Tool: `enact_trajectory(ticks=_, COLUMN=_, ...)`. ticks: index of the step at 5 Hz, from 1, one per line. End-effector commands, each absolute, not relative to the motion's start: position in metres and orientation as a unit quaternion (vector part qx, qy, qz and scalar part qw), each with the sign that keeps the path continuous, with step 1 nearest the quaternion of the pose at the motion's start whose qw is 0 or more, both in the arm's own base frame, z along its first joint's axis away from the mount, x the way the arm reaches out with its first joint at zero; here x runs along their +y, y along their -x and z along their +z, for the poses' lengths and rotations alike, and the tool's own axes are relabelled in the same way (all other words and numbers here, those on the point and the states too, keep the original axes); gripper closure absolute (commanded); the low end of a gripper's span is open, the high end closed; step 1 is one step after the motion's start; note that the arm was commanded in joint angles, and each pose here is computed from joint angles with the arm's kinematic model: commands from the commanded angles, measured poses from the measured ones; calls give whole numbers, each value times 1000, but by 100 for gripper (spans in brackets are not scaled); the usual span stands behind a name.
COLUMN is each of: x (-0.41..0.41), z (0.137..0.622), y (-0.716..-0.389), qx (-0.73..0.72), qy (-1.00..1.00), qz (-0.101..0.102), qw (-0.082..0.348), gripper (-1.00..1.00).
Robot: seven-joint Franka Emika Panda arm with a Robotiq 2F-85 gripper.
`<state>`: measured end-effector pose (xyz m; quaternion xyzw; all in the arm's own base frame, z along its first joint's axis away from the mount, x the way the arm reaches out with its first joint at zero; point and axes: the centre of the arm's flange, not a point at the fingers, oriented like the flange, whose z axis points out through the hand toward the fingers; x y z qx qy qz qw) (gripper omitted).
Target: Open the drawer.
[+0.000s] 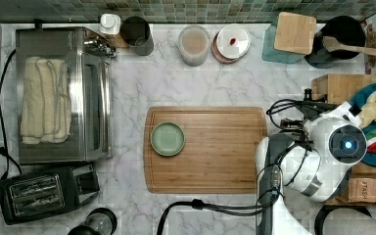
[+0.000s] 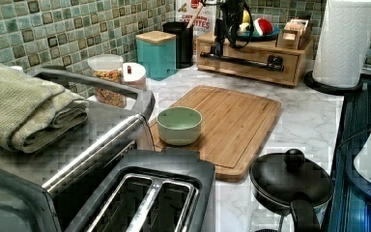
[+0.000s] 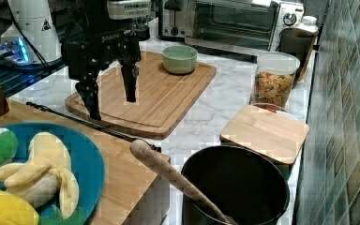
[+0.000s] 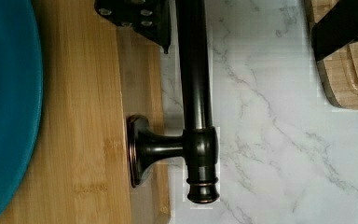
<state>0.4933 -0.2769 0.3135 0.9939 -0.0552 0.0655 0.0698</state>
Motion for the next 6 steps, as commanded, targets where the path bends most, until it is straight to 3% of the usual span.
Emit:
enact_trajectory(ticks=1, x=-277, z=262, y=-472, qx=-97, qy=-991, qz=51, qw=74, gripper=-100)
enact_trajectory(ticks=3, x=-287, z=230, y=-468, qx=-99, qy=-990, qz=66, qw=78, gripper=-100)
enact_trajectory(ticks=4, x=-285, z=226, y=-470, qx=-99, qy=-992, qz=46, qw=69, gripper=-100)
enact_trajectory(ticks=5, x=-273, z=245, y=-470, qx=-94, qy=-994, qz=5, qw=57, gripper=-100)
enact_trajectory(ticks=6, x=-255, z=255, y=-481, qx=-71, qy=-997, qz=-42, qw=1, gripper=-100)
